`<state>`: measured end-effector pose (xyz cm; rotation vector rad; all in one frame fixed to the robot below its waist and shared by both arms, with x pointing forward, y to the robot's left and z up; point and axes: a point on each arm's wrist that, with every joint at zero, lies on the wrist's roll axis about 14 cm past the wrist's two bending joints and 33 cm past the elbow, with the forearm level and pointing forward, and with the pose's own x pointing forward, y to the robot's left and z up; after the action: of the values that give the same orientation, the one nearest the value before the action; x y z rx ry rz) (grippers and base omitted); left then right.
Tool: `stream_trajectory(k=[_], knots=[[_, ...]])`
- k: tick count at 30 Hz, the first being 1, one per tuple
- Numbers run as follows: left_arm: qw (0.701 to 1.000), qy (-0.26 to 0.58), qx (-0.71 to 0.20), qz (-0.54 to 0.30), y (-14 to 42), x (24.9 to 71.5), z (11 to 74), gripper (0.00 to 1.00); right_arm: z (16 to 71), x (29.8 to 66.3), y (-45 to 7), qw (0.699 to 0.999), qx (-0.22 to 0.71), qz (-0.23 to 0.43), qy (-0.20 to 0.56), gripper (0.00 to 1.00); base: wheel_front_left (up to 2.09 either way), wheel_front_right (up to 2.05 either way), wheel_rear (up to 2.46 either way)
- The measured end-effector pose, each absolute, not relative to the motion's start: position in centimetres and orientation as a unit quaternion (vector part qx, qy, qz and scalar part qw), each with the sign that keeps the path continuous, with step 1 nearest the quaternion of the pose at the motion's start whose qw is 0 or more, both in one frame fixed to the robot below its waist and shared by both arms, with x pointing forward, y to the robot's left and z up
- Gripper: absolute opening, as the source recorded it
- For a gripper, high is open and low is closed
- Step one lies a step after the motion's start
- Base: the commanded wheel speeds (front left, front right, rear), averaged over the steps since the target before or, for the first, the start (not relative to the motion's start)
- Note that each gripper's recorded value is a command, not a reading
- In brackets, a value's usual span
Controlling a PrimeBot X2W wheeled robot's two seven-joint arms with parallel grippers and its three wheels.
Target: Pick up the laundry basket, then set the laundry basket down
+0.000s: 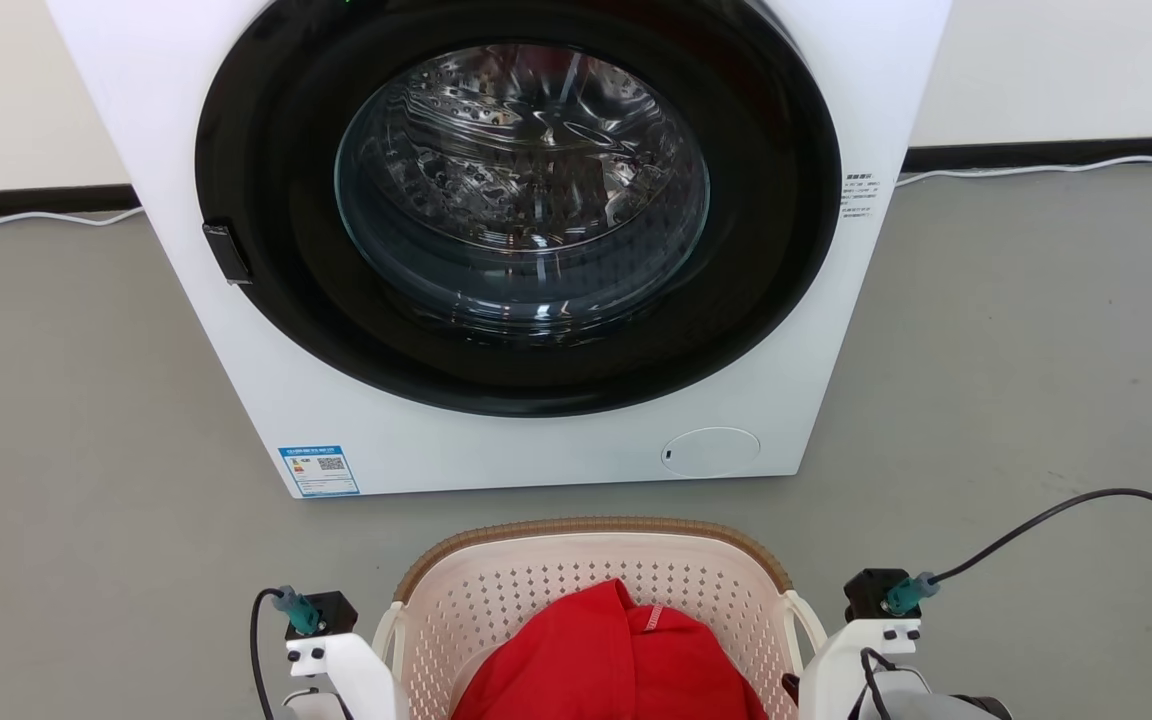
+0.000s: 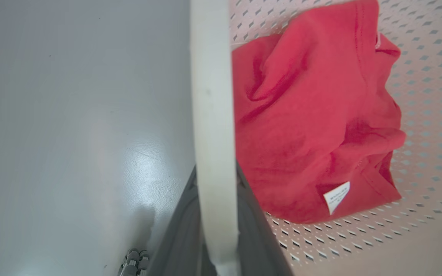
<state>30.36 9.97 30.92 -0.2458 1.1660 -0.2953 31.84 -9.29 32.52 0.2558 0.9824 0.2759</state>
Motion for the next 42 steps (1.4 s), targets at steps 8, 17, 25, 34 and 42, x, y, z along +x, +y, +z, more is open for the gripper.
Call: stream_trajectory(k=[8,17,25,34,42], knots=[[0.817,0.548,-0.116,-0.136,9.86,30.31,30.89,0.0,32.46,31.7,-9.32,0.864,0.12,0.132,0.47,0.0,0.0,0.0,0.0],[0.818,0.547,-0.115,-0.136,9.72,30.34,30.91,0.0,32.31,31.37,-9.36,0.862,0.118,0.132,0.474,0.0,0.0,0.0,0.0],[0.818,0.547,-0.116,-0.137,9.65,30.37,30.92,0.0,32.21,31.24,-9.41,0.862,0.116,0.133,0.475,0.0,0.0,0.0,0.0],[0.817,0.548,-0.117,-0.136,9.65,30.36,30.83,0.0,32.08,31.19,-9.37,0.86,0.119,0.132,0.478,0.0,0.0,0.0,0.0],[0.818,0.547,-0.117,-0.137,9.6,30.39,30.92,0.0,32.08,31.08,-9.4,0.861,0.117,0.132,0.478,0.0,0.0,0.0,0.0]])
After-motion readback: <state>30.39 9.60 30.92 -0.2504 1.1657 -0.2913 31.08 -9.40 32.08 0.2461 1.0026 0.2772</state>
